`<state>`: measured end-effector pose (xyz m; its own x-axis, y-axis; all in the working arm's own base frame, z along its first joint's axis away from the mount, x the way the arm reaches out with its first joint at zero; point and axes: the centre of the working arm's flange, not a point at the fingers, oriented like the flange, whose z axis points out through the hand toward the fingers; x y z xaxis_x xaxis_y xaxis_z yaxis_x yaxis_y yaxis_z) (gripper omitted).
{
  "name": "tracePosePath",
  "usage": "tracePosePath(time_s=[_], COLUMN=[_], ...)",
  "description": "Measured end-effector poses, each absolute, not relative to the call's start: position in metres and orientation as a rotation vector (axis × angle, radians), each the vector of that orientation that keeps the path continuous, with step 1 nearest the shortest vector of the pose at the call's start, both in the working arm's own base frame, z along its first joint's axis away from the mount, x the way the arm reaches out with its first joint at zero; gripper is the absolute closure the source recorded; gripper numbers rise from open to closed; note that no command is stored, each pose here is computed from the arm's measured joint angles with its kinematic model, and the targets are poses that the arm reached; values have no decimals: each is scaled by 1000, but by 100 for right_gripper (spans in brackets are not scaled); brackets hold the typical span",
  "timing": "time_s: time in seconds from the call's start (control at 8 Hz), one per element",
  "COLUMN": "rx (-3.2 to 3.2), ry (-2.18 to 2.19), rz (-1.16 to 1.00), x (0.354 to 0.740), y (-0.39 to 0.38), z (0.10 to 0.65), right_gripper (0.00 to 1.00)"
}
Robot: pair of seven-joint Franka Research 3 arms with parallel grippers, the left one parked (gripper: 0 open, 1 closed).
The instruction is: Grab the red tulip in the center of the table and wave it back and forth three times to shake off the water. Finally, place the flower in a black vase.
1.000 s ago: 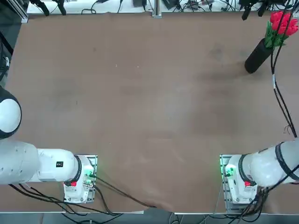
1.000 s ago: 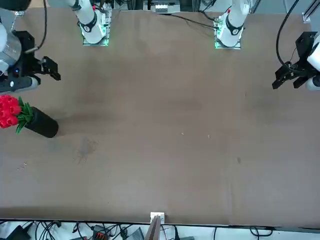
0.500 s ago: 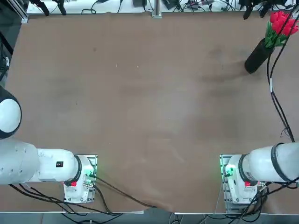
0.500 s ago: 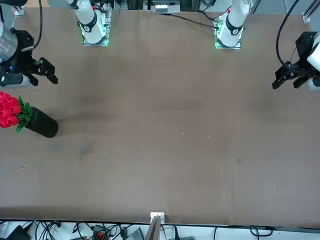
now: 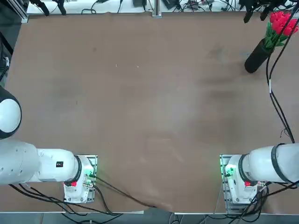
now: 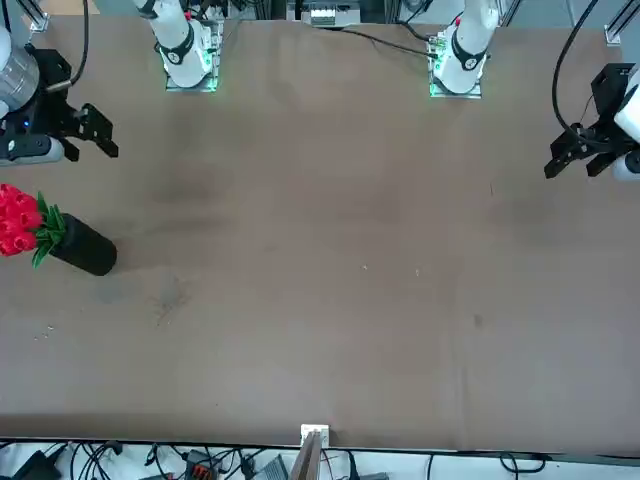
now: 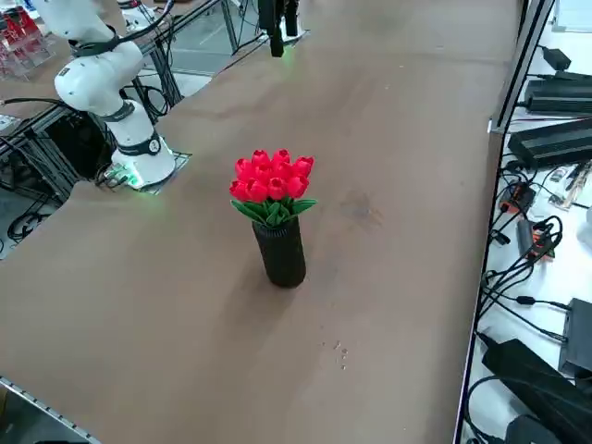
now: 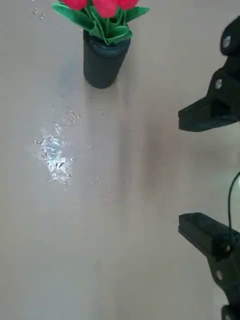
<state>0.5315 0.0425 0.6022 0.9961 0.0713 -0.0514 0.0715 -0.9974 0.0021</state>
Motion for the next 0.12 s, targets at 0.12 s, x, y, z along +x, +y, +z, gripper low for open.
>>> tracePosePath(time_s=[0.12], rx=[3135], ry=[105], rz=[-79], x=[532], y=[40], z=[603], right_gripper=[0])
